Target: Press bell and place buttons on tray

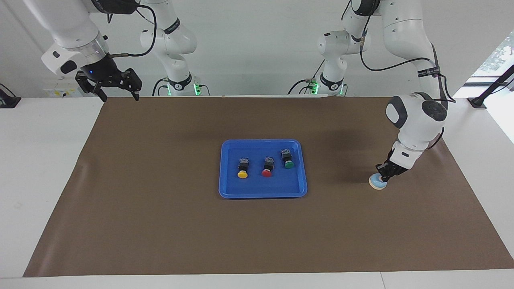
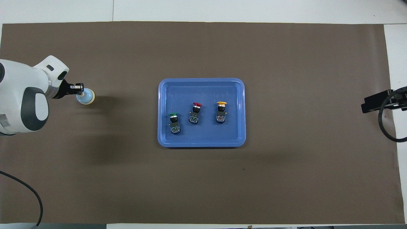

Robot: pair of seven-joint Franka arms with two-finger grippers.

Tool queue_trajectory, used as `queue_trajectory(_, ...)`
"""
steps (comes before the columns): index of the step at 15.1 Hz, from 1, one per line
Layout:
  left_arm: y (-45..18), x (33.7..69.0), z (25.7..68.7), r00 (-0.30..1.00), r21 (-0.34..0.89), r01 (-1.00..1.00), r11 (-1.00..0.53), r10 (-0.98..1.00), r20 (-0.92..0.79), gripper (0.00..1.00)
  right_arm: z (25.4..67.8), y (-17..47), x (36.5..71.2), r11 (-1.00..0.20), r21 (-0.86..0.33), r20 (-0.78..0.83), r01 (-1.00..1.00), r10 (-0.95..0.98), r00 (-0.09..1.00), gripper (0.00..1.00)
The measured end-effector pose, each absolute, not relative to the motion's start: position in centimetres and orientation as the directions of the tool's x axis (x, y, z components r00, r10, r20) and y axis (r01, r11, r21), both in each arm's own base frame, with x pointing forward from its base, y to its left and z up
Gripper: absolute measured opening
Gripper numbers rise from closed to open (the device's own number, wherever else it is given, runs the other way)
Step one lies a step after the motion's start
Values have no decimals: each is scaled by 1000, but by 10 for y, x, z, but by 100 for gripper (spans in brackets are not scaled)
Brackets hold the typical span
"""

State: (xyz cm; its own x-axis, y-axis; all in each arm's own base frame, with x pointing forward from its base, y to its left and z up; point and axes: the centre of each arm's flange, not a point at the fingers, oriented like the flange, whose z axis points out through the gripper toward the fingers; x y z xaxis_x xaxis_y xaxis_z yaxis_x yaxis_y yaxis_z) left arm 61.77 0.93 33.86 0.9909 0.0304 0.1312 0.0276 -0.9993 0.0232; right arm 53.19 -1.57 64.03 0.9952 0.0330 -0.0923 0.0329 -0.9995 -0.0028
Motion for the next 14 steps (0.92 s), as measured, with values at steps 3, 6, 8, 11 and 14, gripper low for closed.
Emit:
queue_trajectory(3, 9, 617, 339, 991, 23, 28, -999, 30, 134, 1, 639, -16, 531, -1000, -3, -97, 31, 32, 995, 100)
queue_trajectory(6, 12, 615, 344, 994, 22, 31, -999, 34, 107, 1, 638, -16, 529, -1000, -3, -103, 31, 32, 994, 100)
queue_trajectory(8, 13, 613, 368, 997, 22, 33, -999, 34, 62, 1, 639, -16, 528, -1000, -3, -101, 31, 31, 994, 100)
queue_trajectory(11, 13, 604, 439, 999, 21, 30, -999, 30, 19, 1, 640, -18, 527, -1000, -3, -100, 29, 29, 995, 100)
queue_trajectory(14, 12, 577, 513, 999, 19, 28, -999, 29, 32, 16, 639, -19, 527, -1000, -3, -101, 27, 27, 995, 100)
